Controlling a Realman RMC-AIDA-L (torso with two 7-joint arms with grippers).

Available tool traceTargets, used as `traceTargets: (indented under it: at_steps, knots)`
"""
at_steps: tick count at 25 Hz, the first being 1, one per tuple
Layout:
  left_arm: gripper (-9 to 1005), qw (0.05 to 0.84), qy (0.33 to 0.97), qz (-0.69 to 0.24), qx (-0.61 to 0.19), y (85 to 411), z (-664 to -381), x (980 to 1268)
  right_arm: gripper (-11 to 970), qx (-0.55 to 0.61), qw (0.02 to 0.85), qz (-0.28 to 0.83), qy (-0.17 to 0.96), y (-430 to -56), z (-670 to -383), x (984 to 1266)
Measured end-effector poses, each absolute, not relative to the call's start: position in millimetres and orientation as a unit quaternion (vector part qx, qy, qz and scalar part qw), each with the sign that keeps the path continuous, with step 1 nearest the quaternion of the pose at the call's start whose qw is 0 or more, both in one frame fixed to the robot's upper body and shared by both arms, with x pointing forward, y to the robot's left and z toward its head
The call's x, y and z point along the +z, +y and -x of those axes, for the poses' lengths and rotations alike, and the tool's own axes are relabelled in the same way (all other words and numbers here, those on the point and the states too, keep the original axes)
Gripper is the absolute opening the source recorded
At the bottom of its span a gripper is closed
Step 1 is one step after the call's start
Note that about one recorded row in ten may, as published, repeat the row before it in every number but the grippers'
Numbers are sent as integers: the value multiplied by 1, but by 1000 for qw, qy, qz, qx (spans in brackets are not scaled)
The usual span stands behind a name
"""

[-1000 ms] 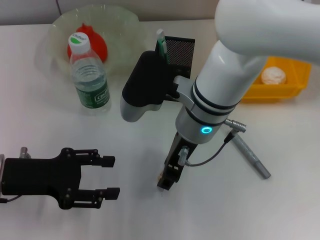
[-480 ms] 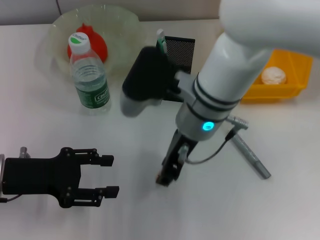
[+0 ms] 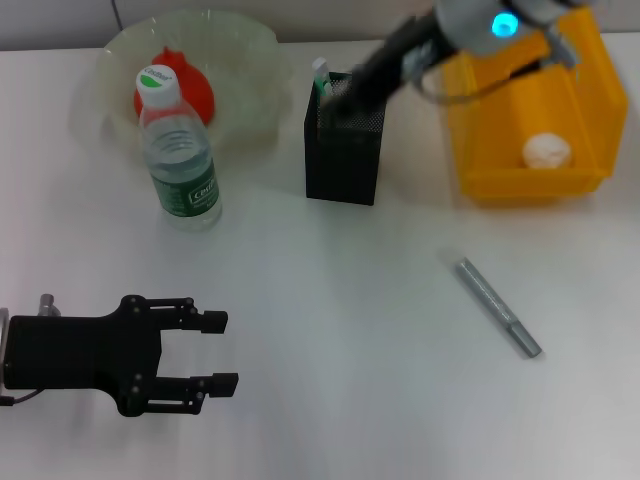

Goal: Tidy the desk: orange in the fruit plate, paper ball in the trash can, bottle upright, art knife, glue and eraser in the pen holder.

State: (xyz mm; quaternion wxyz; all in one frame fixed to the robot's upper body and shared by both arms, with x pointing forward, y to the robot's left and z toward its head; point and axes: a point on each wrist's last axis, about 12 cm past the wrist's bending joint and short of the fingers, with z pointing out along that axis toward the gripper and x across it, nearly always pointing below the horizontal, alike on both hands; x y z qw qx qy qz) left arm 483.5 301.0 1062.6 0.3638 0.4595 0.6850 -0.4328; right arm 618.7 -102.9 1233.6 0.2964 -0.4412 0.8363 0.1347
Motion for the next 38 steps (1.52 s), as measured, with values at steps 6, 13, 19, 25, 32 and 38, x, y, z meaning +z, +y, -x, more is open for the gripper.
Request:
traceTargets:
  at_steps: [6, 13, 19, 25, 32, 38]
  knots:
    - [732, 365, 684, -457, -435, 300, -484, 1063, 457, 132, 326, 420, 837, -109, -639, 1226]
    - [732, 366, 684, -457, -435, 300, -484, 1063, 589, 132, 319, 422, 838, -112, -636, 1227]
    - [733, 366, 684, -457, -436, 300, -484, 1063, 650, 123, 236, 454, 850, -125, -612, 1231]
    - [733, 366, 683, -458, -436, 300, -485, 1064, 648, 82, 149, 445, 879, -145, -601, 1202]
    - [733, 365, 681, -462, -435, 298, -487, 1065, 644, 79, 107, 425, 896, -152, -601, 1159]
    - [733, 362, 684, -460, -434, 298, -488, 1065, 631, 70, 91, 417, 902, -151, -600, 1141]
